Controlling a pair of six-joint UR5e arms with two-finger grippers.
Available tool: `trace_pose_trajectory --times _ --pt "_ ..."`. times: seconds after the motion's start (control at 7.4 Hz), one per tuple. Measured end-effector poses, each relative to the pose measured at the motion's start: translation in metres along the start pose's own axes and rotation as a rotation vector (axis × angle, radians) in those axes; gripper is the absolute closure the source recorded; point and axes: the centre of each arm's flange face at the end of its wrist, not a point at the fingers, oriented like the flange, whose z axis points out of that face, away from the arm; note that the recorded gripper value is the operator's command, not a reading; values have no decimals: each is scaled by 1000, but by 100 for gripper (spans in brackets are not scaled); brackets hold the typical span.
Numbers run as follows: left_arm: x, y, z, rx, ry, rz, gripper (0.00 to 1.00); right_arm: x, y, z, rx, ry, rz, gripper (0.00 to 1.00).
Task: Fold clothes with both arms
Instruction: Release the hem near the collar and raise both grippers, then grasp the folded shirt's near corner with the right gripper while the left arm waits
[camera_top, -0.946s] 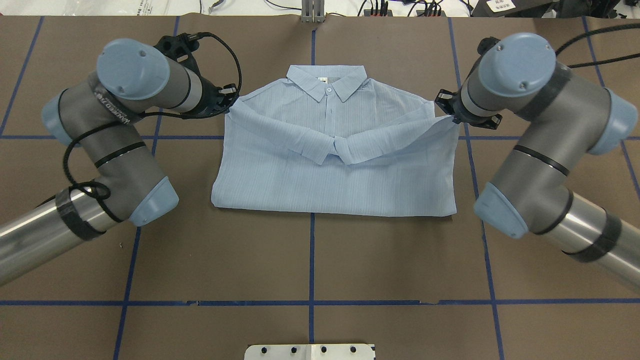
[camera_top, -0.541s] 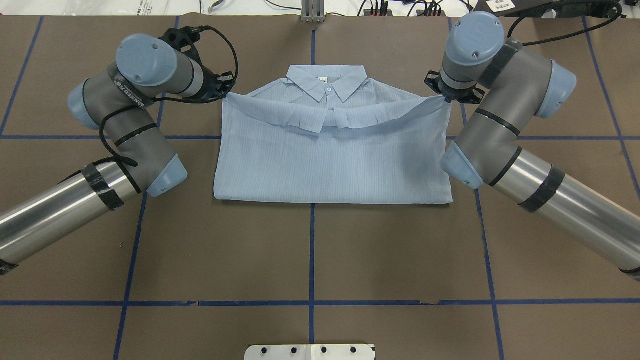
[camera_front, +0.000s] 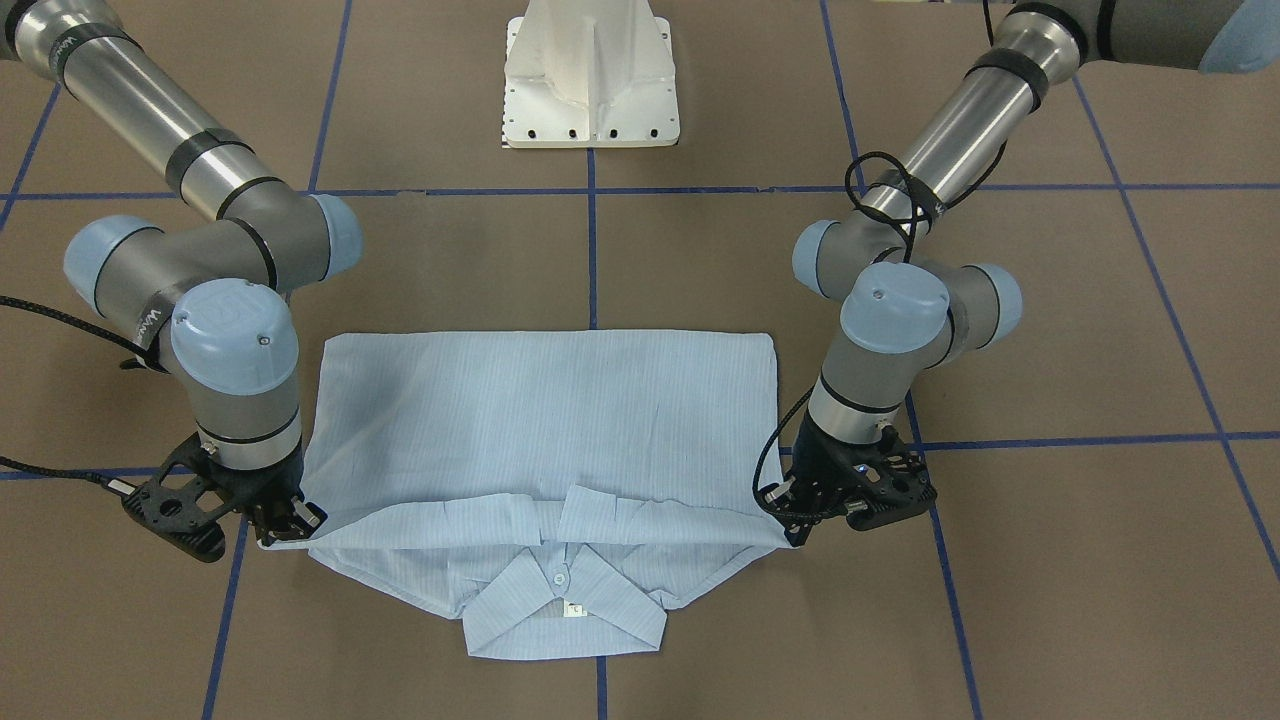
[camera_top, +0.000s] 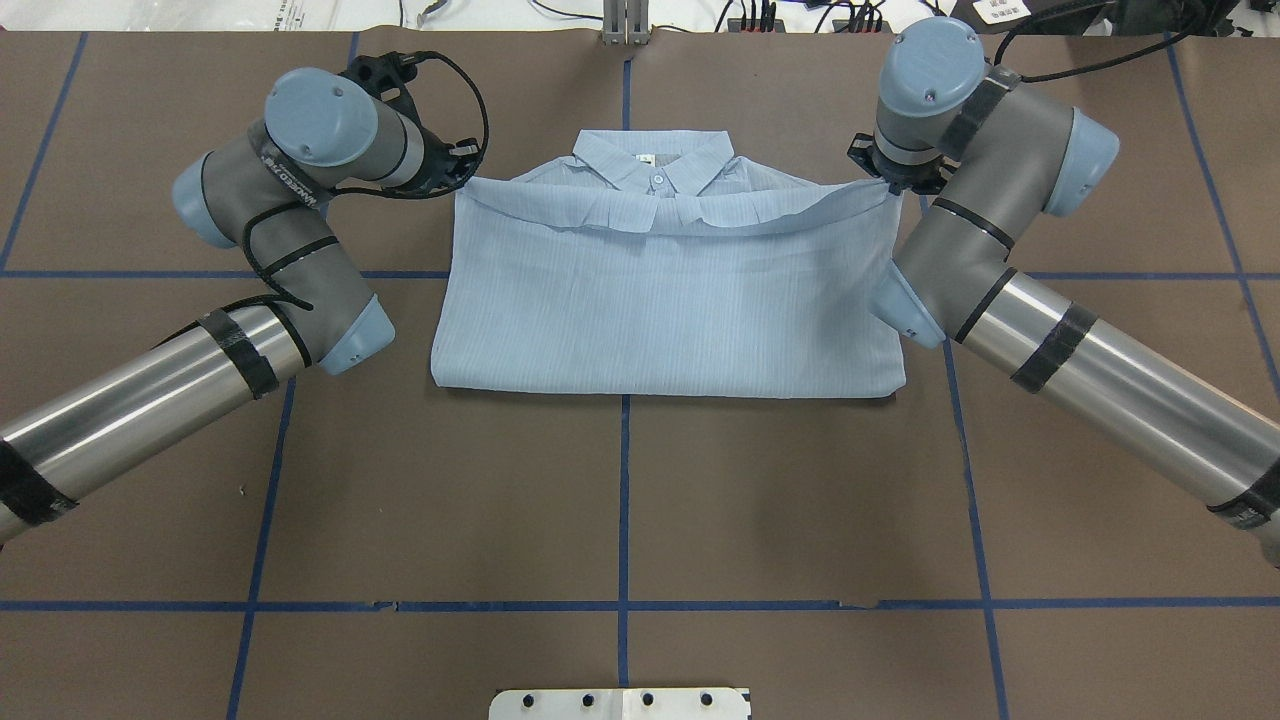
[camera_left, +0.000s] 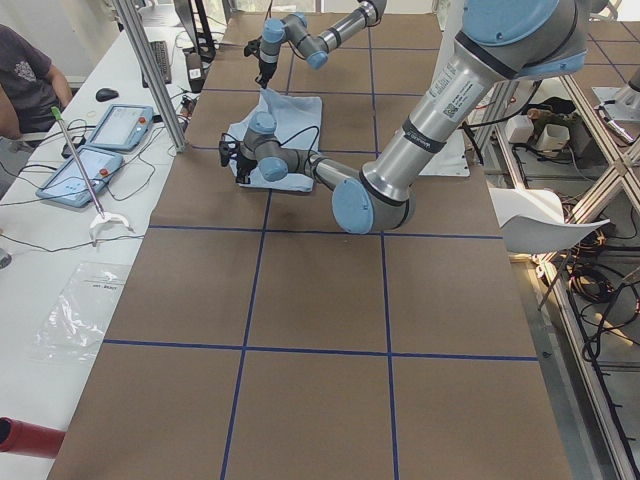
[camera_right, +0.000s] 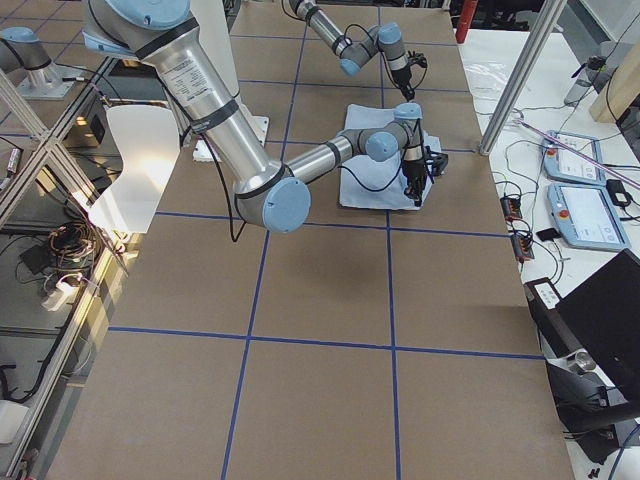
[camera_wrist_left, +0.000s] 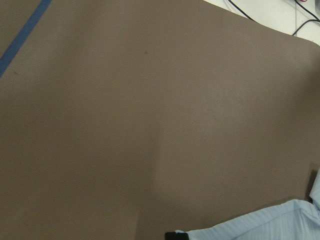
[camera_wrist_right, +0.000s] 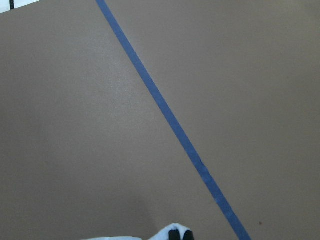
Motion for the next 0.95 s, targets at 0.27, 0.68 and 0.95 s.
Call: trace_pose_trajectory --times 0.27,0.68,0.95 --pt "-4 -3 -1 5 12 19 54 -2 12 4 0 -32 -19 0" --pt "-42 0 -26 18 56 46 54 58 52 -21 -15 -122 -28 0" --pt "-54 5 -43 21 72 47 54 111 130 -45 -86 -160 54 1"
